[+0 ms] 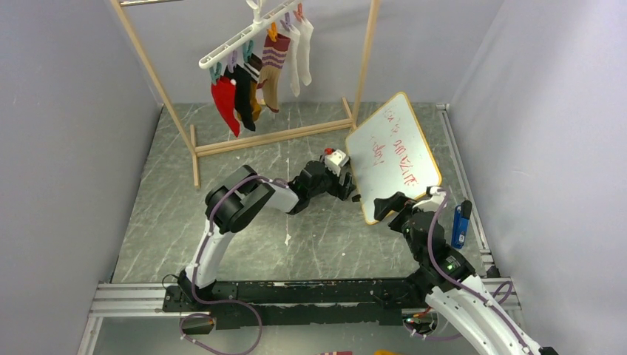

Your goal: Remove the socks clipped to the hanger

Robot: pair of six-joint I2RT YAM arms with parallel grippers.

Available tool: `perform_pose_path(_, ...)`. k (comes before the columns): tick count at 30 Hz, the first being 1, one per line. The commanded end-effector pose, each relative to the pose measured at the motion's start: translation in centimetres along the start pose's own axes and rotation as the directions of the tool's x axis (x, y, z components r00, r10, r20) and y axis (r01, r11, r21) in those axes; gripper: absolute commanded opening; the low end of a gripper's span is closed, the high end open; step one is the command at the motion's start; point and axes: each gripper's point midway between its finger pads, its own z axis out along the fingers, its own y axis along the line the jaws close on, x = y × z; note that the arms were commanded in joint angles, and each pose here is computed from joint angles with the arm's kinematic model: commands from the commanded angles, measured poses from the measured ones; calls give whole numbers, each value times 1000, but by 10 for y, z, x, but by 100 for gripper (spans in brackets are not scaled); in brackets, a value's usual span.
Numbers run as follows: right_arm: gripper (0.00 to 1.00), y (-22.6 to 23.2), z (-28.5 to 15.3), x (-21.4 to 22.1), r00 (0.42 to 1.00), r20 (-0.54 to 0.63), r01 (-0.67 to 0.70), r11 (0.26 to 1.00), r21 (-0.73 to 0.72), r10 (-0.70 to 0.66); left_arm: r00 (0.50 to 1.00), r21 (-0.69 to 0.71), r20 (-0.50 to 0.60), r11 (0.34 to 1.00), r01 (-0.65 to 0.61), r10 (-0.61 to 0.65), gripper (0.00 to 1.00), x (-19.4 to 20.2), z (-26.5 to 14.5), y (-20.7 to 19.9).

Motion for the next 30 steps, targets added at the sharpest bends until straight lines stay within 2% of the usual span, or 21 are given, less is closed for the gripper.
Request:
perform_pose_path(1,100,-1,-2,-2,999,10,-35,999,14,35,997,68,-69,997,29,-24,87,21,12,-22)
perform_pose_path(6,100,-6,-6,-6,996,17,-83,995,48,82,998,76,-64,997,32,-27,87,18,24,-26)
perform_pose_path(9,100,-19,-11,-10,991,28,-134,981,138,131,998,72,-60,997,31,-27,87,15,28,-25)
perform_pose_path(15,100,-49,-25,-1,963,25,-257,896,362,267,998,57,-62,998,14,-11,87,13,29,-23)
perform_pose_path(20,100,-58,-26,8,963,-16,-228,840,493,270,999,38,-54,999,-4,6,90,8,25,-20)
perform_pose_path(24,100,-44,-27,6,954,-71,-216,833,509,291,999,22,-35,999,-25,25,93,-5,17,-19)
perform_pose_path(25,100,-38,-27,5,951,-92,-214,844,493,294,999,13,-31,1000,-29,29,97,-8,14,-18)
perform_pose_path(30,100,-2,-31,-5,930,-163,-253,895,368,330,997,-14,11,997,-70,71,98,-38,-7,-18)
